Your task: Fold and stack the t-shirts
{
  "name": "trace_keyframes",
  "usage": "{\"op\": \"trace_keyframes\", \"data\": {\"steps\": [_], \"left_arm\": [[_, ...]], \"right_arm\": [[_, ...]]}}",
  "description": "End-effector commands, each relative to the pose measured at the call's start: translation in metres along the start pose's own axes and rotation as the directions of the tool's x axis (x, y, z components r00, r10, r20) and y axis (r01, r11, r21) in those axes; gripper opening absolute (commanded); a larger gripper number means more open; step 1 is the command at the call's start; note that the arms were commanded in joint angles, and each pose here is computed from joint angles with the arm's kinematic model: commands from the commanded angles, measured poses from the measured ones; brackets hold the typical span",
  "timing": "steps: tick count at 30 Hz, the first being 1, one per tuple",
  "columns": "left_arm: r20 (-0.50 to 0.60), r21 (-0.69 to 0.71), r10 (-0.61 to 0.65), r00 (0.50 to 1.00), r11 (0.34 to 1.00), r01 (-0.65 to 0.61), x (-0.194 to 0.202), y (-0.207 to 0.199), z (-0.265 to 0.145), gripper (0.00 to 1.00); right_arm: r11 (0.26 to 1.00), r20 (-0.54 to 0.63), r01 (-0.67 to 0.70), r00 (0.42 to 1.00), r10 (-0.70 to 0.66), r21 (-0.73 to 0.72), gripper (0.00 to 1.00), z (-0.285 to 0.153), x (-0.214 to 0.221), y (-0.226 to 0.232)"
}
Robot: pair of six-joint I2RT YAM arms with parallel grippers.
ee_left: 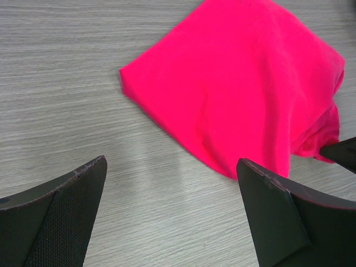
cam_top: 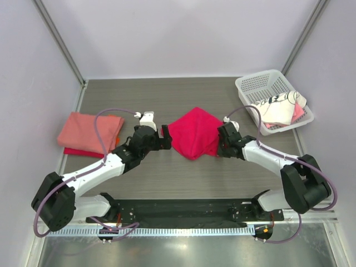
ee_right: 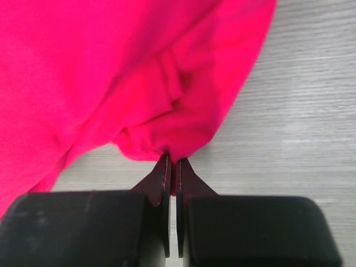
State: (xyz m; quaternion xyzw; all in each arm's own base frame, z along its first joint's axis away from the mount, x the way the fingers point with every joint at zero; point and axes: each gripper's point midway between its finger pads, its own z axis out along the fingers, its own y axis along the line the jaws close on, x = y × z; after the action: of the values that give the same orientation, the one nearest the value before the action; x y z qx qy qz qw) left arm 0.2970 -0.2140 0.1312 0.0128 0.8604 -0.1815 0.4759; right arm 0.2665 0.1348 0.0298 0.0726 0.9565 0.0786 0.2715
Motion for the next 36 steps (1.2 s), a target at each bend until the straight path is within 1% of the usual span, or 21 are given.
{"op": "trace_keyframes", "data": {"steps": [1, 3, 4, 6, 7, 9, 10, 12, 13, 16, 19, 20, 21, 23, 24, 27, 28, 29, 30, 32, 36], "left_arm": [[0.094, 0.043, -0.014, 0.995, 0.999, 0.010, -0.030, -0.012, -0.008, 1.00], [0.105, 0.036, -0.022, 0.994, 0.999, 0.019, -0.031, -0.010, -0.010, 1.00], [0.122, 0.003, -0.032, 0.992, 0.999, 0.032, -0.034, -0.004, -0.010, 1.00], [0.149, -0.069, -0.059, 0.987, 0.995, 0.070, -0.035, 0.011, -0.013, 1.00], [0.179, -0.121, -0.073, 0.981, 0.988, 0.095, -0.039, 0.022, -0.015, 1.00], [0.208, -0.160, -0.081, 0.975, 0.980, 0.115, -0.041, 0.033, -0.023, 1.00], [0.238, -0.183, -0.095, 0.967, 0.973, 0.141, -0.045, 0.039, -0.027, 1.00], [0.291, -0.193, -0.119, 0.949, 0.965, 0.180, -0.051, 0.048, -0.040, 1.00], [0.329, -0.222, -0.127, 0.936, 0.953, 0.208, -0.054, 0.057, -0.045, 0.99], [0.395, -0.265, -0.150, 0.906, 0.926, 0.269, -0.057, 0.078, -0.065, 1.00], [0.462, -0.269, -0.169, 0.871, 0.909, 0.319, -0.063, 0.089, -0.080, 0.99], [0.468, -0.262, -0.175, 0.866, 0.909, 0.325, -0.063, 0.090, -0.082, 1.00], [0.479, -0.246, -0.184, 0.858, 0.910, 0.332, -0.066, 0.088, -0.084, 1.00], [0.462, -0.230, -0.175, 0.870, 0.923, 0.308, -0.063, 0.084, -0.081, 1.00], [0.453, -0.223, -0.173, 0.875, 0.928, 0.299, -0.063, 0.081, -0.079, 1.00], [0.409, -0.227, -0.152, 0.900, 0.938, 0.261, -0.063, 0.072, -0.069, 1.00], [0.378, -0.248, -0.135, 0.916, 0.938, 0.241, -0.060, 0.070, -0.062, 0.99], [0.353, -0.266, -0.123, 0.928, 0.938, 0.225, -0.053, 0.072, -0.057, 1.00], [0.351, -0.264, -0.123, 0.928, 0.938, 0.224, -0.059, 0.067, -0.056, 1.00], [0.292, -0.291, -0.098, 0.951, 0.939, 0.186, -0.049, 0.066, -0.045, 1.00], [0.235, -0.307, -0.082, 0.968, 0.939, 0.154, -0.045, 0.061, -0.034, 1.00]], "right_arm": [[0.998, 0.117, 0.025, 0.993, -0.017, -0.060, 0.01, -0.030, -0.047, 0.039], [0.992, 0.173, 0.085, 0.983, -0.068, -0.095, 0.01, -0.056, -0.064, 0.068], [0.979, 0.215, 0.152, 0.969, -0.120, -0.136, 0.01, -0.087, -0.076, 0.104], [0.954, 0.242, 0.236, 0.952, -0.188, -0.186, 0.01, -0.119, -0.080, 0.145], [0.920, 0.272, 0.303, 0.934, -0.233, -0.250, 0.01, -0.154, -0.083, 0.184], [0.904, 0.297, 0.343, 0.918, -0.265, -0.254, 0.01, -0.182, -0.093, 0.202], [0.890, 0.358, 0.340, 0.907, -0.223, -0.304, 0.01, -0.215, -0.116, 0.222], [0.892, 0.431, 0.340, 0.882, -0.192, -0.298, 0.01, -0.244, -0.142, 0.223], [0.900, 0.490, 0.310, 0.862, -0.131, -0.305, 0.01, -0.271, -0.167, 0.223], [0.949, 0.563, 0.214, 0.825, -0.048, -0.232, 0.01, -0.288, -0.217, 0.189], [0.956, 0.492, 0.172, 0.870, -0.034, -0.238, 0.01, -0.258, -0.220, 0.168], [0.966, 0.482, 0.144, 0.876, -0.025, -0.213, 0.01, -0.248, -0.223, 0.153], [0.979, 0.443, 0.126, 0.896, -0.044, -0.158, 0.01, -0.219, -0.212, 0.140], [0.991, 0.427, 0.086, 0.903, -0.035, -0.102, 0.02, -0.199, -0.207, 0.113], [0.995, 0.387, 0.075, 0.921, -0.046, -0.059, 0.03, -0.171, -0.191, 0.097], [0.998, 0.391, 0.004, 0.920, -0.025, 0.056, 0.25, -0.149, -0.181, 0.055], [0.980, 0.407, -0.039, 0.913, -0.043, 0.193, 0.45, -0.137, -0.172, 0.024], [0.971, 0.408, -0.050, 0.911, -0.052, 0.235, 0.56, -0.134, -0.165, 0.012], [0.966, 0.415, -0.060, 0.908, -0.051, 0.251, 0.62, -0.135, -0.160, 0.004], [0.967, 0.361, -0.033, 0.930, -0.063, 0.254, 0.65, -0.119, -0.135, -0.004], [0.998, 0.280, 0.032, 0.959, -0.048, 0.059, 0.65, -0.096, -0.099, 0.026]]}}
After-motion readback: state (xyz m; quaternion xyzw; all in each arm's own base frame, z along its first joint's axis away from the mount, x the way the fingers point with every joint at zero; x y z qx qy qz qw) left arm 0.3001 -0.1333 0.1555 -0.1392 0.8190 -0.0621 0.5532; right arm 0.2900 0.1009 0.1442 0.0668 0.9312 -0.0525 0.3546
